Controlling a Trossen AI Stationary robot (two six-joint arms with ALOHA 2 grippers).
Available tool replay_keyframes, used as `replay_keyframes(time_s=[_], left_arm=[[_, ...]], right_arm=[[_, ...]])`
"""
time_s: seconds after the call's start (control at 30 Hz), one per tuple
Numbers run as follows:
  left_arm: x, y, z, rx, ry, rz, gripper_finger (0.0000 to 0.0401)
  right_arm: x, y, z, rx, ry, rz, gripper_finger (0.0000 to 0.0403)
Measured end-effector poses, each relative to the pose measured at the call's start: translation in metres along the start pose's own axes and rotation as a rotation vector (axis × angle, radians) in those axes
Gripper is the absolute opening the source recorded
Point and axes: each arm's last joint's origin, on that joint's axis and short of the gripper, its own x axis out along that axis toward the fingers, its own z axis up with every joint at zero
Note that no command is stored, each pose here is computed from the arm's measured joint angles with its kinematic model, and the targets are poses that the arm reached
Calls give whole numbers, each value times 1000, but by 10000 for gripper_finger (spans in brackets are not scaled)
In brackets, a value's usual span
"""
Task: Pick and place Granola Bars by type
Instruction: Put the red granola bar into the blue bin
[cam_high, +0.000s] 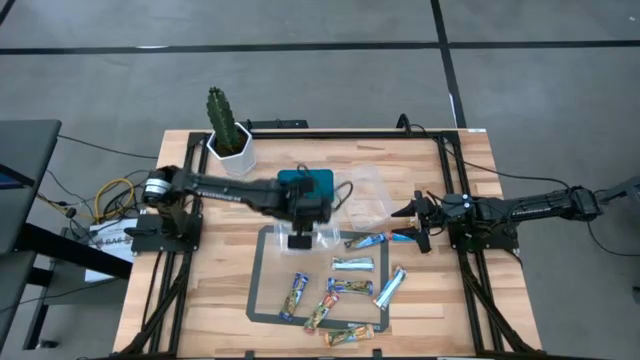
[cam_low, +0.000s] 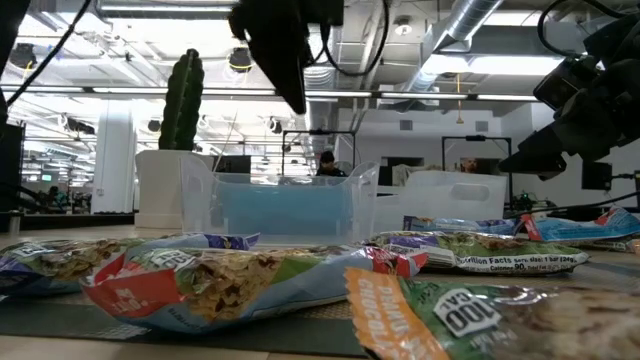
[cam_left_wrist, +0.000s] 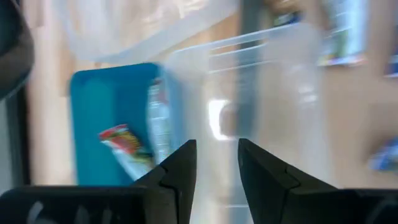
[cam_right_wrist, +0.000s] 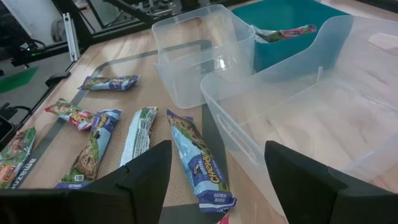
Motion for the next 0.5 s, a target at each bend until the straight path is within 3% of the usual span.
replay_keyframes(time_s=[0.3,0.5], left_arm=[[-26,-82,-3,-106,-69,-163,112],[-42,-125,-8,-248,-113,-257,112]], right_arm=[[0,0,0,0,0,0,249],[0,0,0,0,0,0,249]])
